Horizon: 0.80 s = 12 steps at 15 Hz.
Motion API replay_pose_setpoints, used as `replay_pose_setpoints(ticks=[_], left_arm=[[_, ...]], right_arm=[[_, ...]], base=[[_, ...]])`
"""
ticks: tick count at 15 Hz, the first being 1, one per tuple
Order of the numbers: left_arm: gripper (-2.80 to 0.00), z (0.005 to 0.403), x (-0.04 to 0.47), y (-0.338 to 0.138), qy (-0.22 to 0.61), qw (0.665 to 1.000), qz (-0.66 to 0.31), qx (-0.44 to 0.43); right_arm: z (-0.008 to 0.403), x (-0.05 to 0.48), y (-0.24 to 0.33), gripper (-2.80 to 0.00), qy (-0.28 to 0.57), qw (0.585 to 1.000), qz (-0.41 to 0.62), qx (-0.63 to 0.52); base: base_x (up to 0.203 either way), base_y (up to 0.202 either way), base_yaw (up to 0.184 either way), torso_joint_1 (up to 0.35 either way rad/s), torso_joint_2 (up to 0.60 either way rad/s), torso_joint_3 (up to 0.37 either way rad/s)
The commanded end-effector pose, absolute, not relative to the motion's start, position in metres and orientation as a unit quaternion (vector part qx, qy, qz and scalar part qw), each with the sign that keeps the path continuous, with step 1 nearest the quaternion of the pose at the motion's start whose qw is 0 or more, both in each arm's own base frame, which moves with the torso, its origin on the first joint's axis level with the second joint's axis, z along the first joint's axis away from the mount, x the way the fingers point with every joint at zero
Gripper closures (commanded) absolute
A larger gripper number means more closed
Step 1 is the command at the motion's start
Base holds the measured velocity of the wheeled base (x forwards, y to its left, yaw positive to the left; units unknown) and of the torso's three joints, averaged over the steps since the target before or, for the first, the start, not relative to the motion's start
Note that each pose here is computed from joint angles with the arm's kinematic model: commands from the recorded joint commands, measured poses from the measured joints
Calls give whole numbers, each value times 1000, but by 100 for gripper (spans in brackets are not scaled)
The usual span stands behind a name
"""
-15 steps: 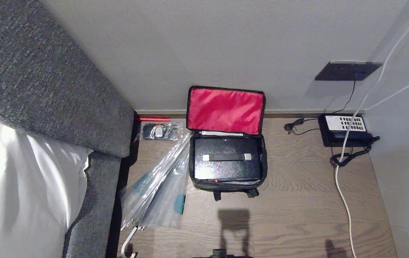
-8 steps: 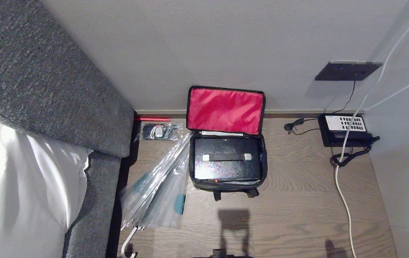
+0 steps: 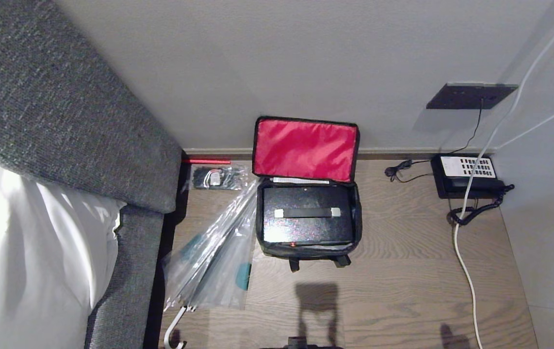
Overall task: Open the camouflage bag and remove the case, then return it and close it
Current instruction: Grip the handle
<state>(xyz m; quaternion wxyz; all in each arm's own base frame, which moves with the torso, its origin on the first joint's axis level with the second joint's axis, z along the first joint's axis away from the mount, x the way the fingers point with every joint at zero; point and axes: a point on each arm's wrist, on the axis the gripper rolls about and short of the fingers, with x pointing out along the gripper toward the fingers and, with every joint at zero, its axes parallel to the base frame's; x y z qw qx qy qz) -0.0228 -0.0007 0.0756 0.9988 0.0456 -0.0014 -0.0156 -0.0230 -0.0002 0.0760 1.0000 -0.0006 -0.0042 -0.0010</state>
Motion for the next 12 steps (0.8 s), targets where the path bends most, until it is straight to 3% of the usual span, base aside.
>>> replay_pose_setpoints(ticks=[1, 9, 12], left_arm=[[0, 75, -23, -1, -1, 999, -16, 46], [0, 75, -23, -1, 2, 999, -15, 44], [0, 75, -23, -1, 2, 999, -15, 43]], right_arm=[[74, -25, 0, 0, -18, 1000, -1, -1], [74, -25, 0, 0, -18, 1000, -1, -1], [75, -25, 0, 0, -18, 1000, -1, -1]], base=[[0, 0, 0, 0, 0, 0], [0, 0, 0, 0, 0, 0], [0, 0, 0, 3, 2, 130]])
